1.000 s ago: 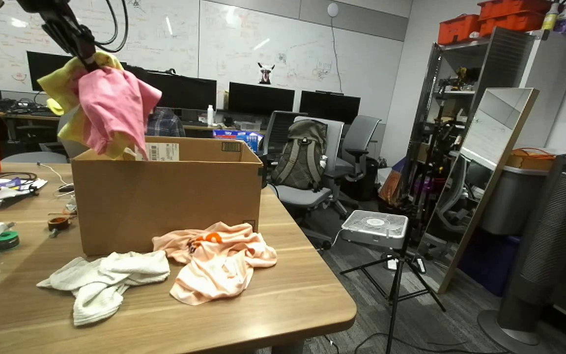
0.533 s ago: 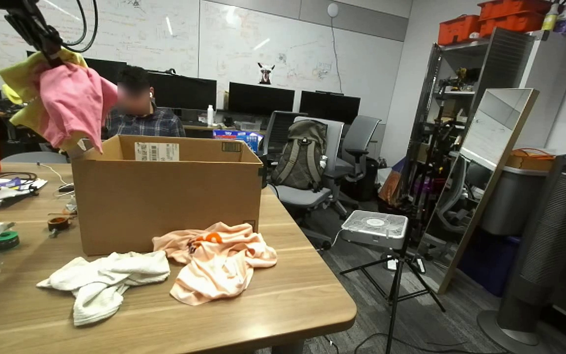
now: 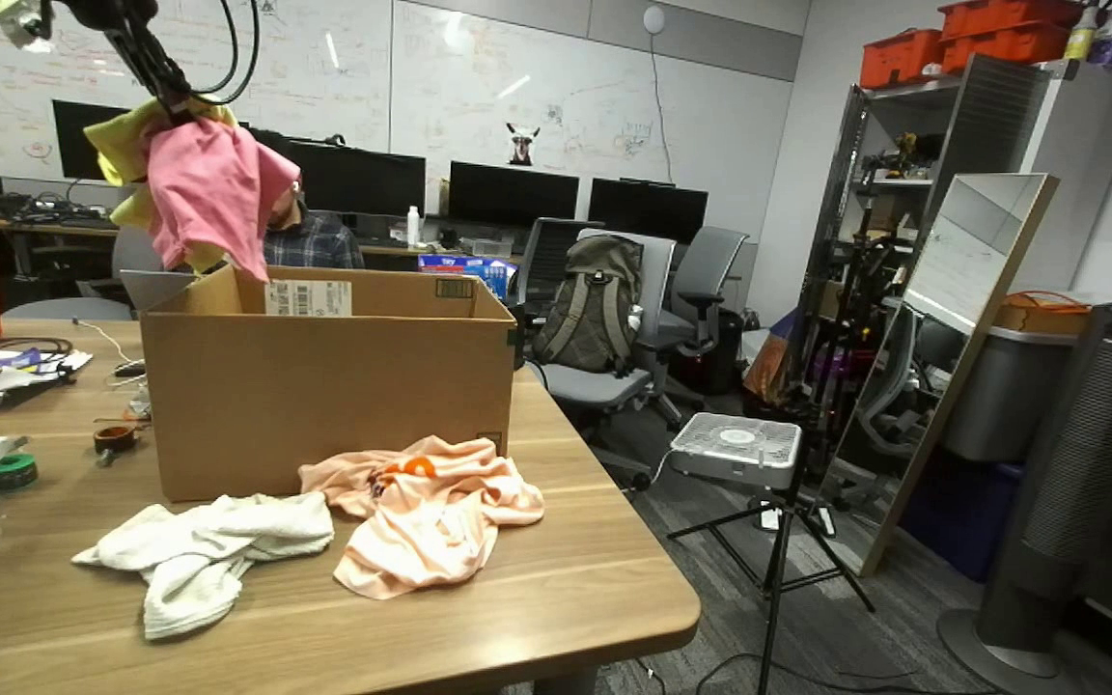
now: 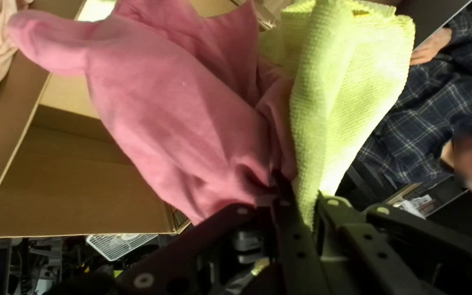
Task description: Put the yellow and pink clothes inside the box
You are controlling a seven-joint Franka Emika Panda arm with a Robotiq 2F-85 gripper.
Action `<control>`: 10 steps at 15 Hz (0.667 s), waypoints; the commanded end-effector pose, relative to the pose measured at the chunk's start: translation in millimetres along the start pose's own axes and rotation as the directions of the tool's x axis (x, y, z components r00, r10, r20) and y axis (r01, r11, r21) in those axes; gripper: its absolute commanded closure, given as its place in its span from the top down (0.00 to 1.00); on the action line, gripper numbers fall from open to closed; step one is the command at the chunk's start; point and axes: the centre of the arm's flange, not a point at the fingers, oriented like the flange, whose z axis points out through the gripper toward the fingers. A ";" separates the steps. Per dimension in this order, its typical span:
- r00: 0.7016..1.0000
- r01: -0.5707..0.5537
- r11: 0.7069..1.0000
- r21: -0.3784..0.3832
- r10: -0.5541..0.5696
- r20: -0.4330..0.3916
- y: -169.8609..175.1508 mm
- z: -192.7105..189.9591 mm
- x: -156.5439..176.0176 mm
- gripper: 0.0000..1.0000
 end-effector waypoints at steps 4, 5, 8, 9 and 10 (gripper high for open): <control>0.989 -0.141 0.990 0.018 0.141 -0.048 -26.4 14.7 41.2 0.06; 0.985 -0.161 0.987 0.018 0.162 -0.054 -25.9 17.2 44.8 0.06; 0.972 -0.221 0.975 0.015 0.222 -0.074 -24.4 22.5 57.3 0.06; 0.968 -0.237 0.971 0.016 0.237 -0.078 -23.7 24.2 61.2 0.06; 0.964 -0.251 0.968 0.017 0.252 -0.084 -23.2 25.6 64.8 0.06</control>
